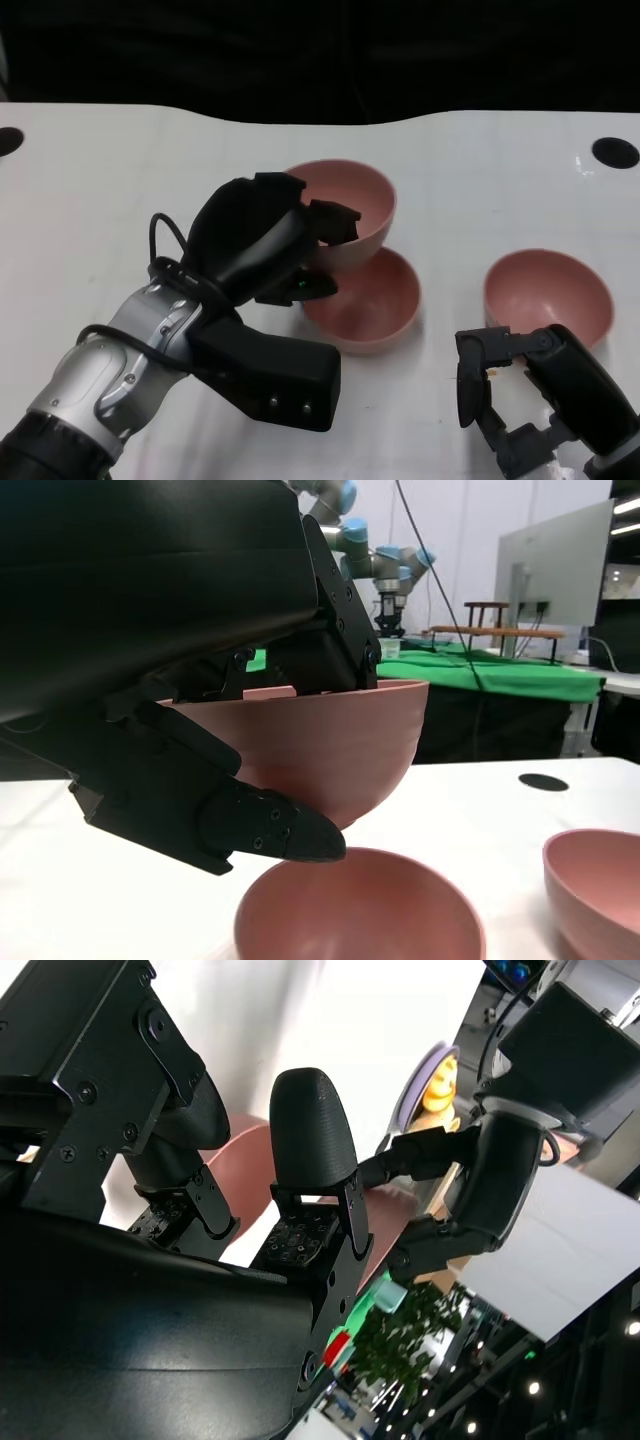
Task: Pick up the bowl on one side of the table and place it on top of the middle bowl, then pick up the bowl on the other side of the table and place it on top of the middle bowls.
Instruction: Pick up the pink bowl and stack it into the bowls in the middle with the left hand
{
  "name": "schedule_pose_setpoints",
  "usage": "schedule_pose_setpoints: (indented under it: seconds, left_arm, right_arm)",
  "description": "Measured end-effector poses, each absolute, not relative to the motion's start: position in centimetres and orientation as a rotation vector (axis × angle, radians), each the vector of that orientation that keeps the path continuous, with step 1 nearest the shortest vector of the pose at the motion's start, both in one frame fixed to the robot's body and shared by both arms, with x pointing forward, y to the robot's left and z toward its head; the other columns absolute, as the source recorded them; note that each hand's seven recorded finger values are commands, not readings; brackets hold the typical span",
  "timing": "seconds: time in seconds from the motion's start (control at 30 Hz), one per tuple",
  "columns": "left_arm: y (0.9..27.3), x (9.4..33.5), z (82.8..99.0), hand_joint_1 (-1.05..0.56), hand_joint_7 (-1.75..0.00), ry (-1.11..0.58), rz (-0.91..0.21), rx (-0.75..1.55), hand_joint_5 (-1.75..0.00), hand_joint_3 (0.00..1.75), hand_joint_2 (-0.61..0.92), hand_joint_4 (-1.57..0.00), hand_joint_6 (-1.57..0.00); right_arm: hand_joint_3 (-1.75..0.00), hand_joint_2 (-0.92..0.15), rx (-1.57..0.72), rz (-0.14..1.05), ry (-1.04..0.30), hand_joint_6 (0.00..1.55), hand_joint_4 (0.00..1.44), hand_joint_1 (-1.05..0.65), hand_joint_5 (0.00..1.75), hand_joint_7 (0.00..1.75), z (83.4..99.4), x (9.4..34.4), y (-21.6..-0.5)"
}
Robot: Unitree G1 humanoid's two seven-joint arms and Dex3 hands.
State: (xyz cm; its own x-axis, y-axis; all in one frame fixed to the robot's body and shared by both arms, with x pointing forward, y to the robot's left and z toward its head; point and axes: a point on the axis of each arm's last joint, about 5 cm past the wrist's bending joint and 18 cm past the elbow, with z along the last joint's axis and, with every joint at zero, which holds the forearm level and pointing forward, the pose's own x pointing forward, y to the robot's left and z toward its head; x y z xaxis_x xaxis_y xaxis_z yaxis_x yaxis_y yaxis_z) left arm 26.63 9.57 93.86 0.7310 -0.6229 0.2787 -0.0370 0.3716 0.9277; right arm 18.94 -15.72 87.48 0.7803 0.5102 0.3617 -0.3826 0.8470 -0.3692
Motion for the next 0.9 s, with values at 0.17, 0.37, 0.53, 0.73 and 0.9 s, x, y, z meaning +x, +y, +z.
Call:
schedule_pose_setpoints:
  seconds: [0.17,0.37,0.53,0.73,0.9]
  left_arm:
    - [9.8,26.7,93.6,-0.24,-0.87,-0.662,-0.413,1.15,-1.75,0.32,0.73,-0.87,-1.01]
    - [8.6,26.7,93.4,-0.28,-1.33,-0.654,-0.517,1.155,-1.75,0.73,0.69,-0.82,-0.8]
    - [7.8,26.5,93.4,-0.28,-1.33,-0.658,-0.564,1.146,-1.75,0.73,0.69,-0.81,-0.79]
    - [7.8,26.6,93.5,-0.28,-1.32,-0.661,-0.561,1.148,-1.75,0.72,0.7,-0.81,-0.8]
    - [7.8,26.6,93.2,-0.26,-1.33,-0.652,-0.576,1.145,-1.75,0.75,0.71,-0.83,-0.81]
  right_arm:
    - [-1.75,-0.07,-0.285,0.489,-0.471,0.93,1.06,0.19,1.75,1.46,87.5,19.0,-15.7]
    - [-1.75,-0.08,-0.281,0.491,-0.471,0.93,1.05,0.18,1.75,1.46,87.5,18.9,-15.6]
    - [-1.75,-0.08,-0.279,0.492,-0.471,0.94,1.05,0.19,1.75,1.46,87.5,18.9,-15.6]
    - [-1.75,-0.07,-0.279,0.493,-0.471,0.94,1.05,0.19,1.75,1.46,87.5,18.9,-15.6]
    - [-1.75,-0.08,-0.279,0.493,-0.471,0.93,1.04,0.2,1.75,1.46,87.5,18.9,-15.6]
